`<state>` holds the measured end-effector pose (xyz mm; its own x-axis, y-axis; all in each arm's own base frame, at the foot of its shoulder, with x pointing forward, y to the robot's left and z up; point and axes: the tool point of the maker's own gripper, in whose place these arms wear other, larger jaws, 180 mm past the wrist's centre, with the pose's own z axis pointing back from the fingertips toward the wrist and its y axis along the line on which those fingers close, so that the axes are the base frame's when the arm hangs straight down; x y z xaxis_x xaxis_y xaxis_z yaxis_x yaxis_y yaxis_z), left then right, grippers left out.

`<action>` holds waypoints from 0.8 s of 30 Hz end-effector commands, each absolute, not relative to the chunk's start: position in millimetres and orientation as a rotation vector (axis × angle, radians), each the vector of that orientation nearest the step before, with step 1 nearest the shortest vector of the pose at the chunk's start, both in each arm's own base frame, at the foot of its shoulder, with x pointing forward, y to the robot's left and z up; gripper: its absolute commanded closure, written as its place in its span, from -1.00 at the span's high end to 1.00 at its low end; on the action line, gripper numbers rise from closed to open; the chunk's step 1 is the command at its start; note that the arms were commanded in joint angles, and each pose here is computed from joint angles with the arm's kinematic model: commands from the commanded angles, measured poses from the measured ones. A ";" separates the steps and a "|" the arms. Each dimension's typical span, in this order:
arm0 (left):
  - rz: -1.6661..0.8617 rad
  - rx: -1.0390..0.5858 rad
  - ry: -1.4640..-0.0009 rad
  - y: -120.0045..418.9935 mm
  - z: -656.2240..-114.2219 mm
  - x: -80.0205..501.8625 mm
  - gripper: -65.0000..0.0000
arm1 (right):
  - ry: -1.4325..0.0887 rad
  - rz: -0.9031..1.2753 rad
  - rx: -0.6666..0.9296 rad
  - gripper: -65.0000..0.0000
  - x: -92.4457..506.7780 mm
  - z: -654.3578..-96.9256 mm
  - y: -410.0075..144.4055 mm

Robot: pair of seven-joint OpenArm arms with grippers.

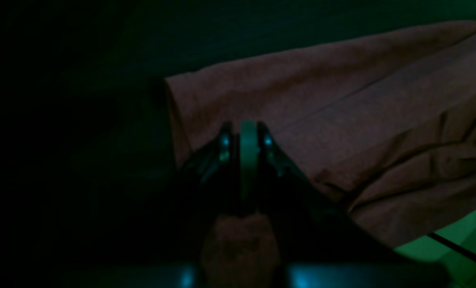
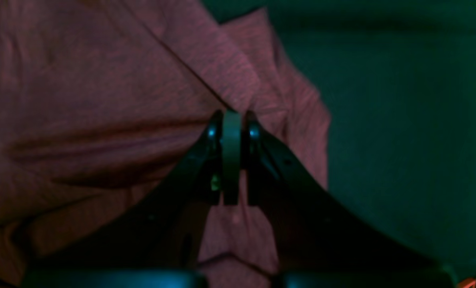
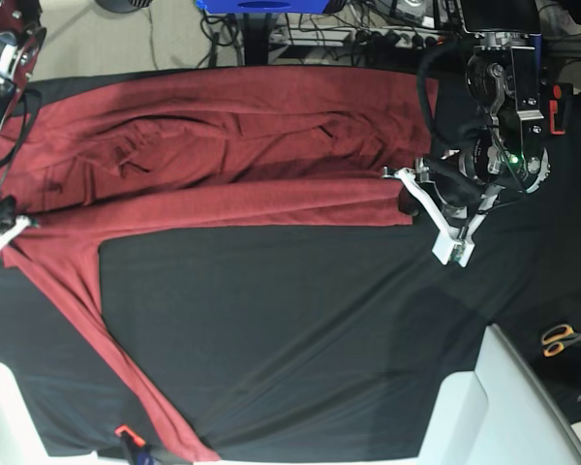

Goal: Fold the T-shirt properly
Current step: 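Pull the folded shirt with both grippers to straighten the fold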

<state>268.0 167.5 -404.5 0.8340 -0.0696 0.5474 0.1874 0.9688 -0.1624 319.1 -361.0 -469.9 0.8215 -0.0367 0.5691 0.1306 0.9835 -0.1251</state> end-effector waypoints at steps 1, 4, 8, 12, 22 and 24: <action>-0.143 -0.208 -0.598 169.4 -397.3 271.9 -1.00 | -0.659 -0.097 -0.200 -1.00 332.4 -449.3 -377.6; -0.142 -0.209 -0.593 169.3 -399.1 269.3 -1.00 | -0.653 -0.088 -0.211 -1.00 324.7 -450.6 -378.2; -0.142 -0.208 -0.582 169.9 -401.9 265.0 -1.00 | -0.621 -0.074 -0.241 -1.00 318.0 -442.3 -381.8; -0.141 -0.208 -0.578 169.9 -403.1 263.2 -1.00 | -0.613 -0.075 -0.241 -1.00 316.4 -443.1 -381.9; -0.131 -0.205 -0.555 173.1 -409.3 252.2 -1.00 | -0.609 -0.155 -0.242 -1.00 293.8 -448.5 -392.5; -0.131 -0.204 -0.550 173.6 -410.4 250.3 -1.00 | -0.598 -0.161 -0.240 -1.00 288.1 -452.3 -392.3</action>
